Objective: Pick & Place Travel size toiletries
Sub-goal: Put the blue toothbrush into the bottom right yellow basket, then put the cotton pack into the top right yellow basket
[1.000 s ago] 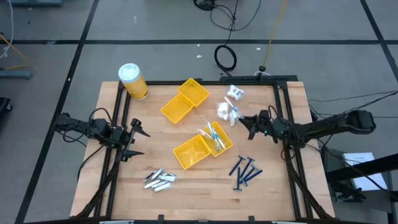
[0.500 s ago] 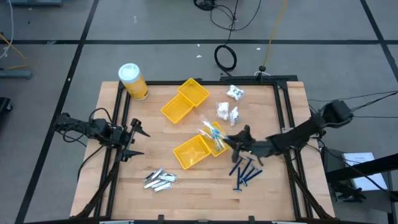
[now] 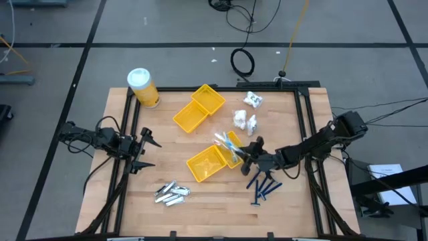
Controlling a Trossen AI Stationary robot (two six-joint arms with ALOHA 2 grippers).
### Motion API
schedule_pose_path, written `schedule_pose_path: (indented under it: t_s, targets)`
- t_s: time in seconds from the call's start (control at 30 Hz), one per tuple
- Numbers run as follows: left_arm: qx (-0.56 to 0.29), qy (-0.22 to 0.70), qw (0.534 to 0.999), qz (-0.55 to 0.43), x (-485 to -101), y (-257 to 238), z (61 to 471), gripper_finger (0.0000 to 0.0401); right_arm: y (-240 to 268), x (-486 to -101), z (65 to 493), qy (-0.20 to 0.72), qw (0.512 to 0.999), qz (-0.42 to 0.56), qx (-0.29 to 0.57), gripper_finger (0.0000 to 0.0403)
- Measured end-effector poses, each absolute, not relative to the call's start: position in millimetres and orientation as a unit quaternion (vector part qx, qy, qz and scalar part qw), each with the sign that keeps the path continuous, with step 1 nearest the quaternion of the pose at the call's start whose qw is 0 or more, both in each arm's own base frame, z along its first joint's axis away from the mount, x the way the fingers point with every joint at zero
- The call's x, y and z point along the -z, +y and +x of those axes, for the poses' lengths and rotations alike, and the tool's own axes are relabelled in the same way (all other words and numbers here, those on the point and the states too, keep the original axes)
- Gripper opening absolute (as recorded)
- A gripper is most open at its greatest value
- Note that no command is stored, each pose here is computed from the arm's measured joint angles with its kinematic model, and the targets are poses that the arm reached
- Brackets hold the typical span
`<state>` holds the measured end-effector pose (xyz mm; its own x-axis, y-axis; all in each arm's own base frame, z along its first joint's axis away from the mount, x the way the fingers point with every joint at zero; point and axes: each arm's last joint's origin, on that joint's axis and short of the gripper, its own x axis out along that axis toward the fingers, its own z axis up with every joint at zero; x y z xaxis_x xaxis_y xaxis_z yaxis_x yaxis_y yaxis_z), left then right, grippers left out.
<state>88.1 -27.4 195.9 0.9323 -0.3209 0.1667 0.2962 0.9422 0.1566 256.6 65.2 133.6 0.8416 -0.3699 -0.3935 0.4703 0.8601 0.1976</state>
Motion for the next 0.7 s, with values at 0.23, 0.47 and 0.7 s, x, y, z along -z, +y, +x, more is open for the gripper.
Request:
schedule_pose_path:
  t_s: [0.23, 0.47, 0.7]
  targets:
    - [0.157, -0.095, 0.981, 0.065, -195.9, -27.4, 88.1, 0.0349, 65.4, -133.2, 256.2, 0.182, 0.950, 0.133, 0.215, 0.0162]
    - [0.157, -0.095, 0.981, 0.065, -195.9, -27.5, 88.1, 0.0349, 67.9, -132.6, 255.5, 0.212, 0.957, 0.116, 0.163, 0.0221]
    - [0.157, -0.095, 0.981, 0.065, -195.9, -27.5, 88.1, 0.0349, 59.1, -169.9, 250.0, 0.155, 0.973, 0.072, 0.153, 0.0234]
